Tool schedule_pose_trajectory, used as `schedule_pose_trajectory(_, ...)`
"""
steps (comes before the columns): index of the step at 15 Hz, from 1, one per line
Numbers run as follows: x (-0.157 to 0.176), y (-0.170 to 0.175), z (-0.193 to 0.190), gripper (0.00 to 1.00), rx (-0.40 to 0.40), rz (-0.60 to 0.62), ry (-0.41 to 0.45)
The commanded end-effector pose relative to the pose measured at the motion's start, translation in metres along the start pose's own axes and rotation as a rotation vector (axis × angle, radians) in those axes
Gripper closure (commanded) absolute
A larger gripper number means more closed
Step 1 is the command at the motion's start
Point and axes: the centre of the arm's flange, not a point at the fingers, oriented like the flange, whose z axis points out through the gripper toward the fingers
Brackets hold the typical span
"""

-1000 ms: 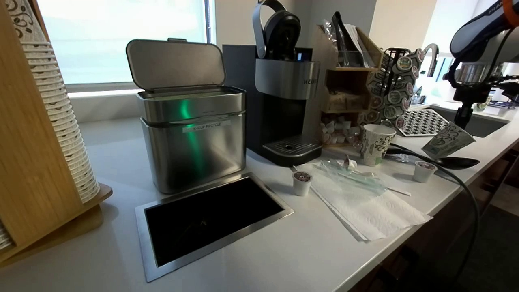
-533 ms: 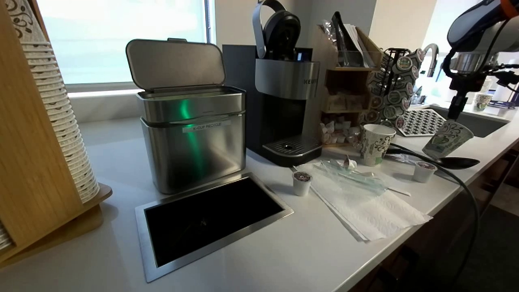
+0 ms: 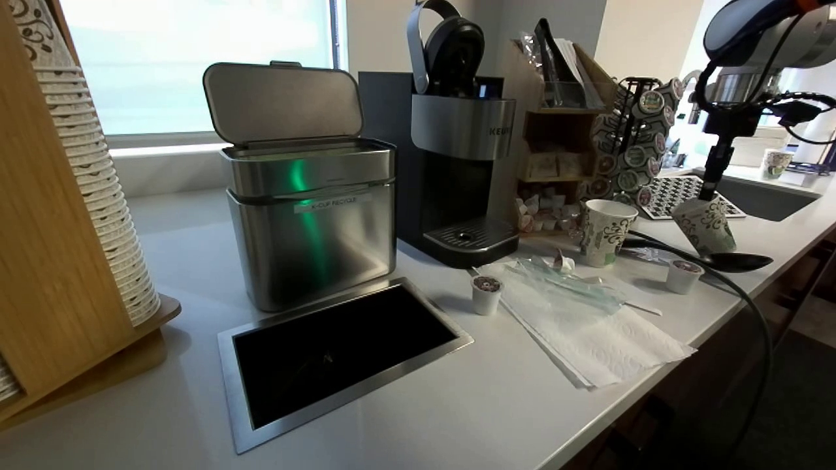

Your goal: Remove the top paper cup from the stacked cups and then remove the stirrer in the bottom cup and place it on the counter top

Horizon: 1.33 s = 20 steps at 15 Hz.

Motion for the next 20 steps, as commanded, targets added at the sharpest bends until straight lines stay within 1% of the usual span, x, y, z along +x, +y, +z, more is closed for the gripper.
schedule_pose_trajectory(1, -0.005, -0.001, 0.000, 1.00, 0.046, -0.001, -0.014)
schedule_pose_trajectory(6, -0.025, -0.012, 0.012, 1.00, 0.090, -0.013, -0.090)
schedule_pose_trajectory(9, -0.041, -0.019, 0.020, 1.00, 0.113, -0.017, -0.150)
schedule_pose_trajectory(12, -0.051, -0.017, 0.029, 1.00, 0.111, 0.008, -0.183)
schedule_pose_trajectory(14, -0.057, -0.014, 0.031, 1.00, 0.105, 0.026, -0.185)
schedule_pose_trajectory(16, -0.060, -0.010, 0.025, 1.00, 0.091, 0.038, -0.173)
schedule_pose_trajectory(20, -0.069, -0.008, -0.011, 1.00, 0.041, 0.041, -0.119)
